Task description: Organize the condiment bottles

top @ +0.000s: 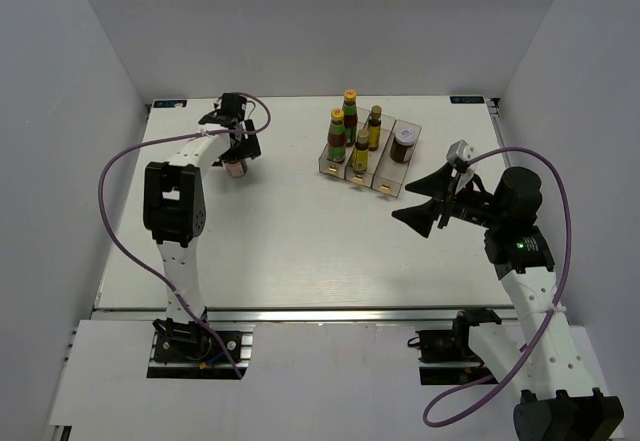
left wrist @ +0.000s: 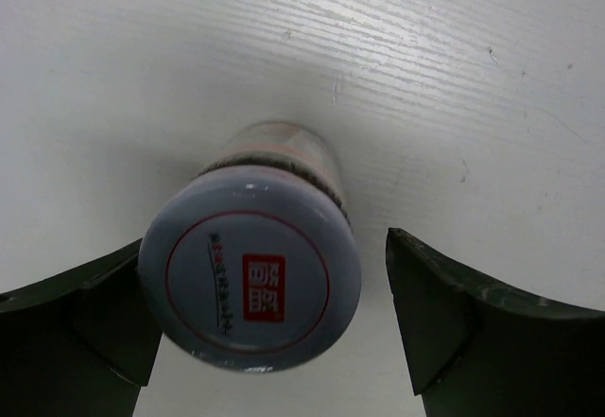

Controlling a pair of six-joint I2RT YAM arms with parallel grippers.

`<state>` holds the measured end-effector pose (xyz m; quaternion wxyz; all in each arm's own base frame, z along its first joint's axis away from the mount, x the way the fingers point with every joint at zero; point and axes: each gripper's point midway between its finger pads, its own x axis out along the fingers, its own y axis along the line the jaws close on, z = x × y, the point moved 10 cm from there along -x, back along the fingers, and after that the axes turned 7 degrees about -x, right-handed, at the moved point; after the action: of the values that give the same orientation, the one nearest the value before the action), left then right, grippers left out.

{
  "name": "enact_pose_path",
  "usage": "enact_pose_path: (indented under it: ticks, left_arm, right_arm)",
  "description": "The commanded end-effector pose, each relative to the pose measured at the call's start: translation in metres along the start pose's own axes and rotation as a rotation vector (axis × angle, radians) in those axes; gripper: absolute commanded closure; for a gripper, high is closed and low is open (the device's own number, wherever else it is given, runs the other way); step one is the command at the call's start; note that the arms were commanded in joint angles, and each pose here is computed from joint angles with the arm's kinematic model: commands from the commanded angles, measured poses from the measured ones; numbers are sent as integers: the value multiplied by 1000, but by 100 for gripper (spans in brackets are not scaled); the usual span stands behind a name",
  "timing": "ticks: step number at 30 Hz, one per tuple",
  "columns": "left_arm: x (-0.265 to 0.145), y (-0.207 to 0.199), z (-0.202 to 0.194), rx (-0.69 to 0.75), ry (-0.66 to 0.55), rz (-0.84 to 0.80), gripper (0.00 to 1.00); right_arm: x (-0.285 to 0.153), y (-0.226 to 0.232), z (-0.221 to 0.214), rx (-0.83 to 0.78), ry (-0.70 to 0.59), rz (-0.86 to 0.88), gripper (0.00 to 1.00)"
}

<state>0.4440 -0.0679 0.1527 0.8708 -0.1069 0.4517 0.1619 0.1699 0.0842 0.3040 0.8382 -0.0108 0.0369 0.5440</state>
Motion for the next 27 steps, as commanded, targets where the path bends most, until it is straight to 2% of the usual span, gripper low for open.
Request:
enact_pose_path:
  ticks: [1,4,5,7,8,10,11,15,17,18,19,20,23,27]
  left_arm:
    - [-8,-1,20,-8,-56,-8,3]
    - [-7,-3,20,-13,-59,-39,12]
    - [-7,-4,20,-16,-66,-48,25]
    - [-10,-3,20,-20,-68,-56,43]
    - [-12,-2,20,-21,-71,-60,60]
    - [-20,-1,21,-22,-84,-72,73]
    - [-23,-2,21,-21,-85,-92,82]
    - [-60,-8,22,12,-100,-259,100]
    - [-100,-23,15,99,-155,-385,100]
    - [-117,-32,9,149,-172,-443,100]
    - [-146,-37,6,190,-215,-488,100]
    - [-168,-57,-12,294,-223,-547,100]
    - [-221,-78,-40,405,-250,-630,100]
    - [-257,-83,-60,440,-223,-774,100]
  right_arm:
    - [0,0,3,-42,-17,5,18]
    - [0,-1,2,-37,-13,-6,18]
    - [0,-1,2,-36,-12,-7,18]
    - [1,-2,1,-30,-9,-8,18]
    - [1,-3,0,-28,-7,-10,18]
    - [2,-4,-2,-20,-2,-14,18]
    - [2,-4,-2,-17,0,-15,18]
    - [2,-11,-4,-33,14,-76,23]
    - [2,-14,-4,-30,18,-113,55]
    - [2,-18,-4,-25,23,-154,74]
    - [2,-19,-3,-25,23,-176,100]
    - [1,-20,-3,-25,23,-194,100]
    - [0,-25,-2,-30,27,-263,100]
    - [-5,-31,1,-10,21,-399,100]
